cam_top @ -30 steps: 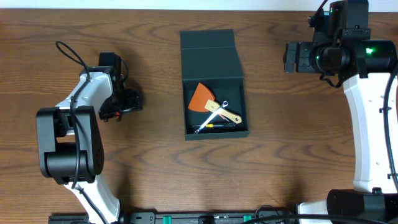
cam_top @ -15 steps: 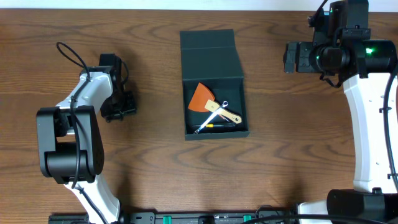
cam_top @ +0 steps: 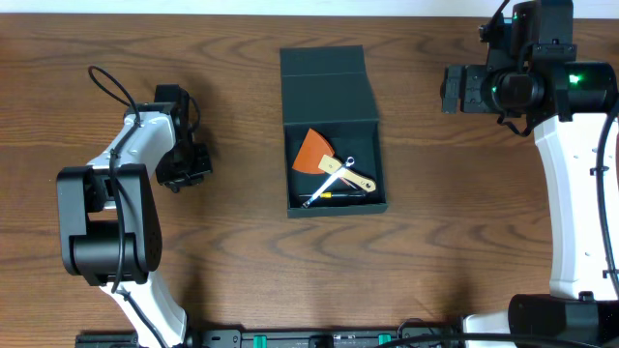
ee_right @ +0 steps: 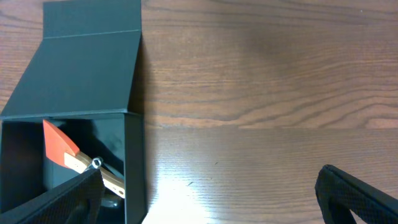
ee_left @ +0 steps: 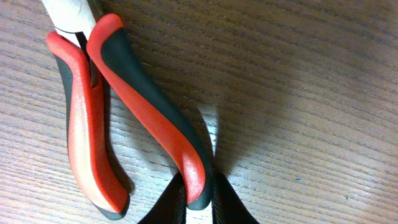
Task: Pack container
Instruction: 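Lower the left gripper and close it on the pliers handles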
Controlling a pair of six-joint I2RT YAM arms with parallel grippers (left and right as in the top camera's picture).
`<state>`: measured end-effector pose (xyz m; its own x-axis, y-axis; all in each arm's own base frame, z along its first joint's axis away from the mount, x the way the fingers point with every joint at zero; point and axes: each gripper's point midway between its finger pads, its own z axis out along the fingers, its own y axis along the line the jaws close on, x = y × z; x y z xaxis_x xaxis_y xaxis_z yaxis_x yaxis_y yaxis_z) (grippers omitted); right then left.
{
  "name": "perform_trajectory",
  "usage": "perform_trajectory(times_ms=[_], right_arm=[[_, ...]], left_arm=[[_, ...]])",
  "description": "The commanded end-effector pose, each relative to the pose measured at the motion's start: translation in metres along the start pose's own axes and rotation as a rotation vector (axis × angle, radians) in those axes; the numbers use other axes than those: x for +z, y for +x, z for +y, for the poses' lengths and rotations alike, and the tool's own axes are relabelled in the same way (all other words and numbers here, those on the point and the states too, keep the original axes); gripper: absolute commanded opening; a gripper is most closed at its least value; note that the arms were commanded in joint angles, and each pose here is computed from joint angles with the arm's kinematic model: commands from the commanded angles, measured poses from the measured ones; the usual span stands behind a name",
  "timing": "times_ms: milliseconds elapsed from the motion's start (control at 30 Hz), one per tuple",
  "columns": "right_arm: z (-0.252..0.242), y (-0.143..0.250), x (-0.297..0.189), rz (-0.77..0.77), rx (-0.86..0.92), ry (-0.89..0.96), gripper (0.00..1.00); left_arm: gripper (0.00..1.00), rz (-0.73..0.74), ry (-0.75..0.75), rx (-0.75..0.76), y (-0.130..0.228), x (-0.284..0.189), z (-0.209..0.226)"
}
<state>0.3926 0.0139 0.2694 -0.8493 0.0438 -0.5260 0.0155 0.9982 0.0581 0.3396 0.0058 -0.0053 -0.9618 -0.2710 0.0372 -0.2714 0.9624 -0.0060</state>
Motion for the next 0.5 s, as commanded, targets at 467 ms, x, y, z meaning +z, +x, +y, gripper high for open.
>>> perform_trajectory(times_ms=[467], right_arm=[[-0.0044, -0.0005, 0.0003, 0.001, -0.004, 0.008, 0.99]], left_arm=[[0.12, 0.048, -0.011, -0.003, 0.0062, 0.0207, 0.0024]])
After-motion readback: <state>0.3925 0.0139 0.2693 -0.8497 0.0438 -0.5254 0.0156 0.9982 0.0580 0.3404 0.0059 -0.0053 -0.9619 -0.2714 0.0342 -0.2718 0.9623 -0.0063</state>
